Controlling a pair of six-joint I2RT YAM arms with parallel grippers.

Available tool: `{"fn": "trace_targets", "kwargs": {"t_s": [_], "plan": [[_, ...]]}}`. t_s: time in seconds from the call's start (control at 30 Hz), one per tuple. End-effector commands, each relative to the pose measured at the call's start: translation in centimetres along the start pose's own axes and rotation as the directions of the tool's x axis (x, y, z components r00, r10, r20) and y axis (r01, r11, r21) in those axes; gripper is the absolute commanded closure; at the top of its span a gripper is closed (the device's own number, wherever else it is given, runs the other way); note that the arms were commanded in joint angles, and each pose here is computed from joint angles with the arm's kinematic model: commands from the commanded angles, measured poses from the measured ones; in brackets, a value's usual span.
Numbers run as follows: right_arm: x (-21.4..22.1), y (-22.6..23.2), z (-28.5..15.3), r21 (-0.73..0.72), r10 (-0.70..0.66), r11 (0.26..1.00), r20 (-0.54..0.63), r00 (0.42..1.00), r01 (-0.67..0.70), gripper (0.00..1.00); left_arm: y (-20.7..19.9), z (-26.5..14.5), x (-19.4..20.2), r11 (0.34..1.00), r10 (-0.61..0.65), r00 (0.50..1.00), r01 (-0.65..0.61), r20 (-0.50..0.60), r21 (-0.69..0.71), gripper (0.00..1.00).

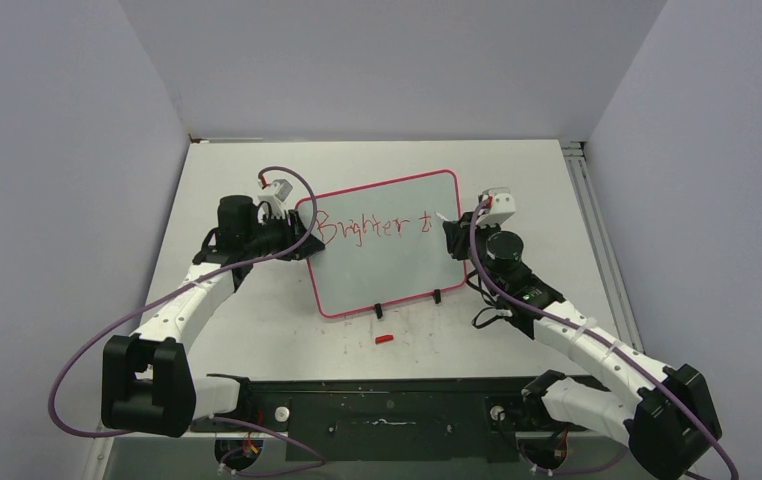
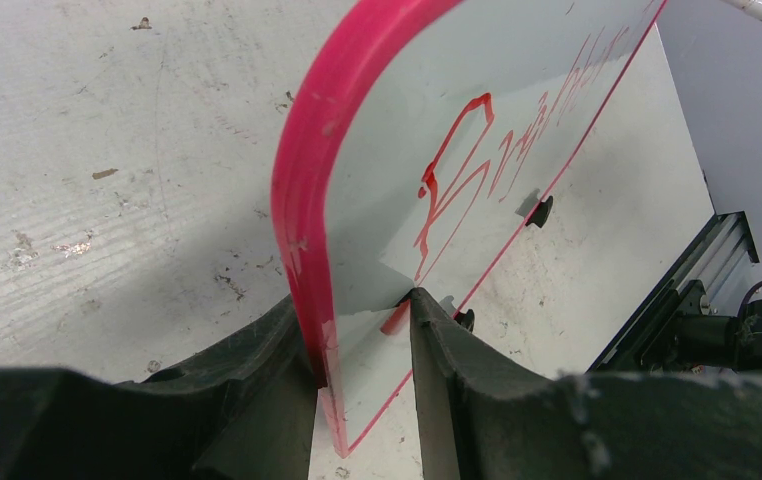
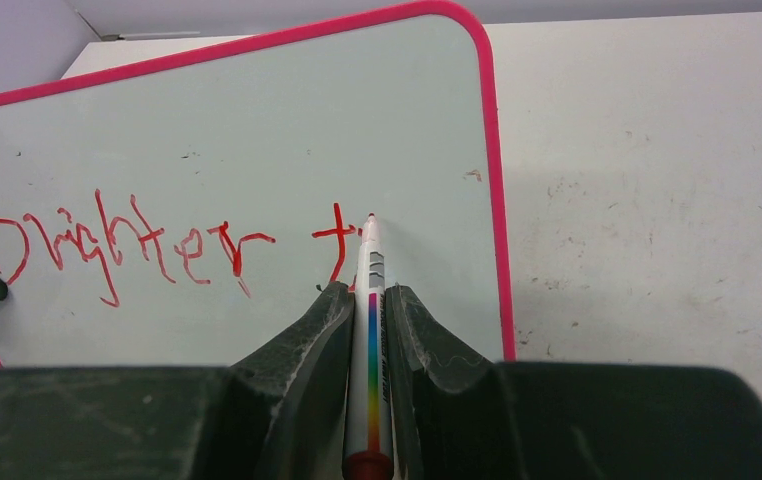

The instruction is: Write a sentence on the whiteboard

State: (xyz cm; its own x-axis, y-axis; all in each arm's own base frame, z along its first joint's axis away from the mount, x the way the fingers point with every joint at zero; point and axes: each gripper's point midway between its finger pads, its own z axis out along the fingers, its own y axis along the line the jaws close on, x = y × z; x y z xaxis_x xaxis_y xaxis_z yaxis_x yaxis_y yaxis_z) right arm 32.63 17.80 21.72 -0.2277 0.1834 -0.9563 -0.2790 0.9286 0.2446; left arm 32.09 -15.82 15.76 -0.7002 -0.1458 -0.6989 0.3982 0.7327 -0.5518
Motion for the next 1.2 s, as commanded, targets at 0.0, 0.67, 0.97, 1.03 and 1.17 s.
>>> {"fn": "trace_targets", "kwargs": {"t_s": [0.0,0.67,0.97,1.03,1.17], "plan": [[-0.8,0.2,0.4,0.003,-0.007,1.0,0.026,1.0,0.007,0.95,-1.1,-0.8,-2.9,0.998,0.067,0.994,-0.068,0.086,0.013,0.66],[3.2,-0.8,-0.5,0.023,-0.009,1.0,-0.08,0.997,0.011,0.95,-1.2,-0.8,-2.9,0.997,0.067,0.994,-0.069,0.087,0.018,0.67],[1.2,-0.4,-0.3,0.017,0.004,1.0,-0.018,1.0,-0.004,0.95,-1.2,-0.8,-2.9,0.997,0.067,0.994,-0.069,0.087,0.018,0.67],[0.8,-0.2,0.0,0.011,0.004,1.0,-0.004,1.0,-0.004,0.95,-1.2,-0.7,-2.9,0.998,0.066,0.994,-0.067,0.086,0.017,0.67],[0.3,0.0,0.4,0.007,0.001,1.0,0.01,1.0,-0.001,0.95,-1.2,-0.7,-2.9,0.998,0.066,0.994,-0.068,0.087,0.017,0.66]]}}
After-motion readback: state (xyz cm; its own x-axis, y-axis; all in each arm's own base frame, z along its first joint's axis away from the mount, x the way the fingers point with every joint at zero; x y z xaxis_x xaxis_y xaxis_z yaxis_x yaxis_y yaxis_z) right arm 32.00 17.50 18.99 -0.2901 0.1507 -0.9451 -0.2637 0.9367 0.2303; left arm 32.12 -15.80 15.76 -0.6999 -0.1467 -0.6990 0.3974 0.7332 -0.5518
